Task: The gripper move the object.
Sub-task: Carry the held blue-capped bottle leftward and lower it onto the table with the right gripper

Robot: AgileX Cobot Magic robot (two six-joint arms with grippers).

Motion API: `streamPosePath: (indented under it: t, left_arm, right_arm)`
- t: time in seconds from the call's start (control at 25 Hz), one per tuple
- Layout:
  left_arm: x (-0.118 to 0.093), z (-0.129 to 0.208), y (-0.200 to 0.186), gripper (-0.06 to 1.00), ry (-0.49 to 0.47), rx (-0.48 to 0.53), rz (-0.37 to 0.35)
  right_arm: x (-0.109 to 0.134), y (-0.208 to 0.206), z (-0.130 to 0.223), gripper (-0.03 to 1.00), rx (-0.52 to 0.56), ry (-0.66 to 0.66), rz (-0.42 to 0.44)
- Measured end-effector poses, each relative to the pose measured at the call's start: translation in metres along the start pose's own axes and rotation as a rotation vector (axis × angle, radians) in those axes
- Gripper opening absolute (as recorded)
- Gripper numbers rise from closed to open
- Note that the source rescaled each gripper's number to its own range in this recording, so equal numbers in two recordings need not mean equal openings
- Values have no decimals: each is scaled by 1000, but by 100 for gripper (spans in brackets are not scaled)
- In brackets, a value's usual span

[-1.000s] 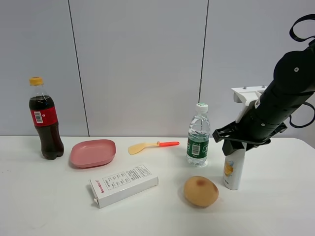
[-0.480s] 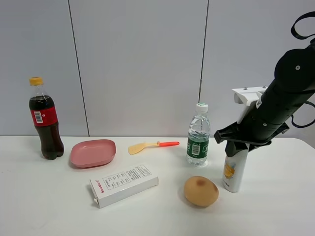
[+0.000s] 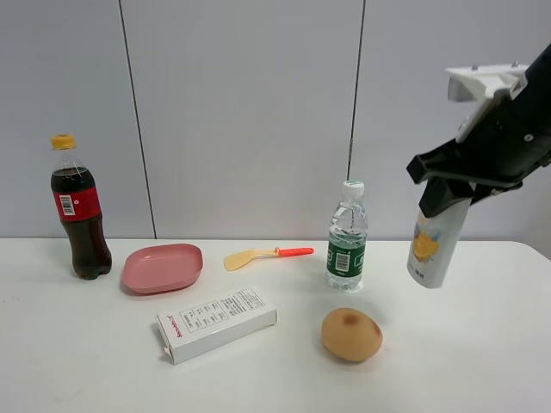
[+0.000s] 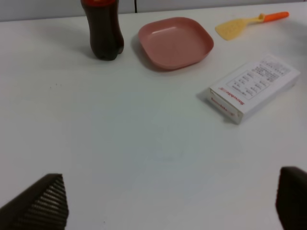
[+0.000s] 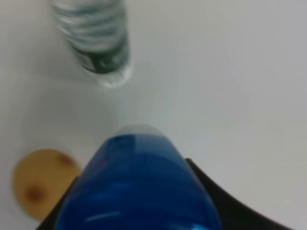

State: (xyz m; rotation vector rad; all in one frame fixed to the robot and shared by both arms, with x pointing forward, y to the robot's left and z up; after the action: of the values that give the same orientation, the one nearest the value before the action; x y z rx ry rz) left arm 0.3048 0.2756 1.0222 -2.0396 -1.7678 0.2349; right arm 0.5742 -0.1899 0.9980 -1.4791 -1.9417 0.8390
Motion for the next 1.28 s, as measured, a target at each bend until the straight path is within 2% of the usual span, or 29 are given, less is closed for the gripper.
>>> streamPosePath:
  t: [0.12,0.28,0.44,0.52,0.68,0.92,1.12,1.28]
  left_arm:
    - [0,0,0,100,0,0,0]
    - [0,0,0,100,0,0,0]
    - [0,0,0,100,0,0,0]
    - [0,0,0,100,0,0,0]
    - [0,0,0,100,0,0,0]
    - [0,0,0,100,0,0,0]
    - [0,0,0,100,0,0,0]
    - [0,0,0,100,0,0,0]
  right_arm:
    - [34,-31,-17,0,-64,-95,-88]
    - [96,-64,-45,0,-130,-247,-224]
    - [161,-83,-66,0,-180,-378,-343]
    - [192,-81,-69,0,-159,-432,-391]
    - [249,-64,-71,0,-115,-550,-454]
    - [311,-12,-61,0,-38,-653,-493]
    - [345,36,-32,0,41,-703,-533]
    - [355,64,-8,0,96,-730,-540]
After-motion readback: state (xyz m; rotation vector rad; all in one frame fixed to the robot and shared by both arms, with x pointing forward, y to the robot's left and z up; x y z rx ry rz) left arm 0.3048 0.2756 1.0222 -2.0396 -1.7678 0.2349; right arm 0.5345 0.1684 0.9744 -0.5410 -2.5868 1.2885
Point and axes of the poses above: a point on each arm's last joint axis where the gripper is mounted, y pointing out along that axis toward the gripper, x along the wrist's bending axis when the last joint is at zero, z = x × y, the point moved 8 cm from there along y, pointing out along that axis toward the gripper, and after that the axes turned 11 degrees about y, right-handed, at the moved point
